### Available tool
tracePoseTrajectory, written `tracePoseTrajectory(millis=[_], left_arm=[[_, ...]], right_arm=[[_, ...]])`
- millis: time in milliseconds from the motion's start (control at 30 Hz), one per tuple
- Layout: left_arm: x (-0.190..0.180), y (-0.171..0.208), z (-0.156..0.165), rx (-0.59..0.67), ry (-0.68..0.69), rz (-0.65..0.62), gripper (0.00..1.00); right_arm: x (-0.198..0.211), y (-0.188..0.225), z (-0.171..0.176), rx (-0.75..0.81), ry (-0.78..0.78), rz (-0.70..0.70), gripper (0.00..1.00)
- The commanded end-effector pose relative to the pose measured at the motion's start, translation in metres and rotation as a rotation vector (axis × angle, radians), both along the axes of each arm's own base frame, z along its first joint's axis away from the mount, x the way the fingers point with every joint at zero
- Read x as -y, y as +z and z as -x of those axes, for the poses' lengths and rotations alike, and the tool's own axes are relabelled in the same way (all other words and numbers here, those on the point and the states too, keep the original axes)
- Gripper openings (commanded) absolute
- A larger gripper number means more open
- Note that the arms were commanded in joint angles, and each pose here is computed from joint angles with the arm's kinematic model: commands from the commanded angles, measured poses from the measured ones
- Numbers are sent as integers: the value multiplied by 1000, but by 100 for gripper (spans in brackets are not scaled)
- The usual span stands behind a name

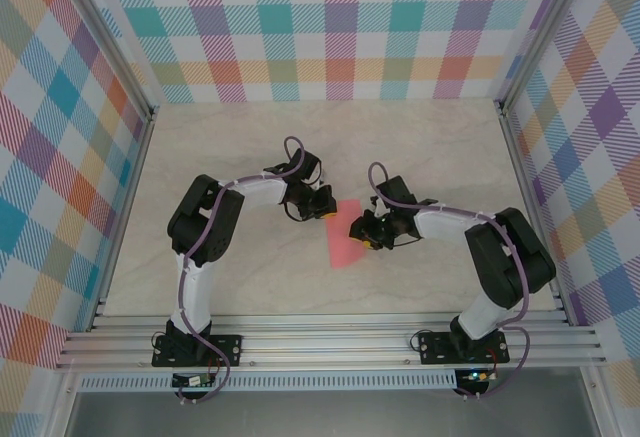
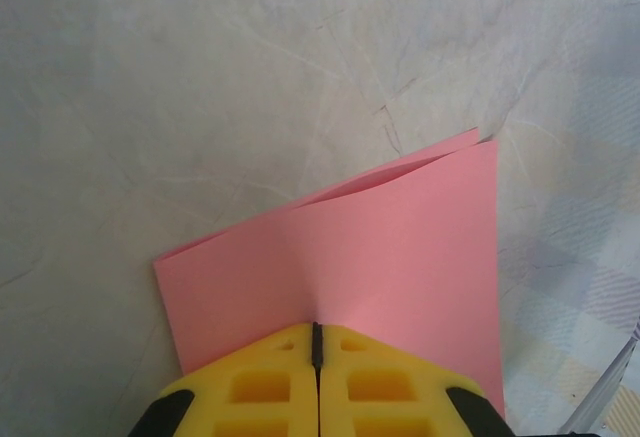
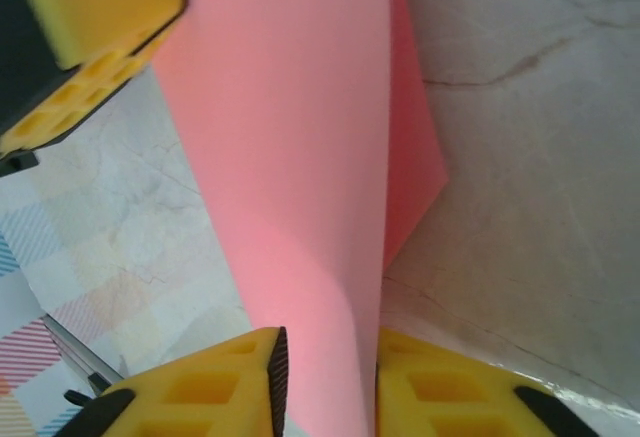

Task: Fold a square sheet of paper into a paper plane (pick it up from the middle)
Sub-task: Third fold the triangle at the center of the table.

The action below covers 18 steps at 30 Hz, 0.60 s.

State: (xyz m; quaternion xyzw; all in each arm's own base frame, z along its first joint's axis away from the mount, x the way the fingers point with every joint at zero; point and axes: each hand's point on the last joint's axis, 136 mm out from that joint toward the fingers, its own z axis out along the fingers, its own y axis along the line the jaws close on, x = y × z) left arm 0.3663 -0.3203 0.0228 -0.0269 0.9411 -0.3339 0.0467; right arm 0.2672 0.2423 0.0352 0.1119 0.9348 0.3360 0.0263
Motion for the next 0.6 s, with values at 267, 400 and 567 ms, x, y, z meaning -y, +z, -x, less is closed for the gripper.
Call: tracePoseTrajectory(millis=[267,400,567], left_arm=[[-11,56,15,93,-60,-12,25],[-20,66,24,131,-47,-12,29],[-25,78,35,193,-41,23,33]], right_arm=[[-10,-3,-11,-52,-144,-111,7],[-14,-4,-12,-68,-180,-114,7],[-21,-6,-11,-84,-203,-117,9]])
